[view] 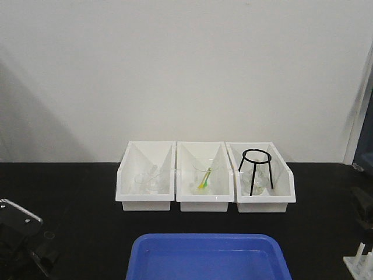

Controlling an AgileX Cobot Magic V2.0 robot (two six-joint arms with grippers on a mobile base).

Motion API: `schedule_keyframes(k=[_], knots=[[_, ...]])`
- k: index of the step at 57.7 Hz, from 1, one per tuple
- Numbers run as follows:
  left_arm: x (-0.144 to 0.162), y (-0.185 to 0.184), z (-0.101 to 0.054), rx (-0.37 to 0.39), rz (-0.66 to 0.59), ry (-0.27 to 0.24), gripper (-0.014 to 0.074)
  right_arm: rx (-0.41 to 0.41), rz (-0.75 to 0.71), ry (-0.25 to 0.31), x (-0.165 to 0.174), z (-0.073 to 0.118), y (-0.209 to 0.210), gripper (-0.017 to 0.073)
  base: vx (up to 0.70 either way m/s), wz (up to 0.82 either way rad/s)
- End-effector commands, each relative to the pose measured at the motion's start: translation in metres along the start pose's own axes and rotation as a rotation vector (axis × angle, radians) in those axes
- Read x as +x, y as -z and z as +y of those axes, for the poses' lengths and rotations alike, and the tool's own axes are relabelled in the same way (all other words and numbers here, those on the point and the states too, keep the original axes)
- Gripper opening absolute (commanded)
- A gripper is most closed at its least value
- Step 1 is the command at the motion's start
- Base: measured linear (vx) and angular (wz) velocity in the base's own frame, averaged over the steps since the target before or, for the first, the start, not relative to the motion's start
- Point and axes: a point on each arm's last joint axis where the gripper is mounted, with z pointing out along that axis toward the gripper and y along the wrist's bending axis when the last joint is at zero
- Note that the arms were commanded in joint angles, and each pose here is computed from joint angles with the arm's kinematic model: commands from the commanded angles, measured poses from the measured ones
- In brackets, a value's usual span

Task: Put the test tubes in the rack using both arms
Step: 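Grasp the clear glass tube with the left gripper and lift it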

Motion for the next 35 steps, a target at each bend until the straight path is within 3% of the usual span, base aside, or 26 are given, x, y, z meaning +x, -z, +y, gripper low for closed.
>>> schedule_keyframes(k=[1,20,35], knots=[[-0.0211,0.0052,0.0045,-0.043,-0.144,0.017,0.0561,0.012,-0.132,0.018,-0.0208,-0.0020,0.0033,0.0573,0.00,0.00],[-0.0239,0.0028,0.0055,-0.060,-0.192,0.018,0.0464,0.012,-0.132,0.018,-0.0208,-0.0020,0.0033,0.0573,0.00,0.00],[-0.0268,0.0035,0.0066,-0.069,-0.227,0.044,0.0224,0.011,-0.128,0.018,-0.0204,-0.0020,0.0033,0.0573,0.00,0.00]])
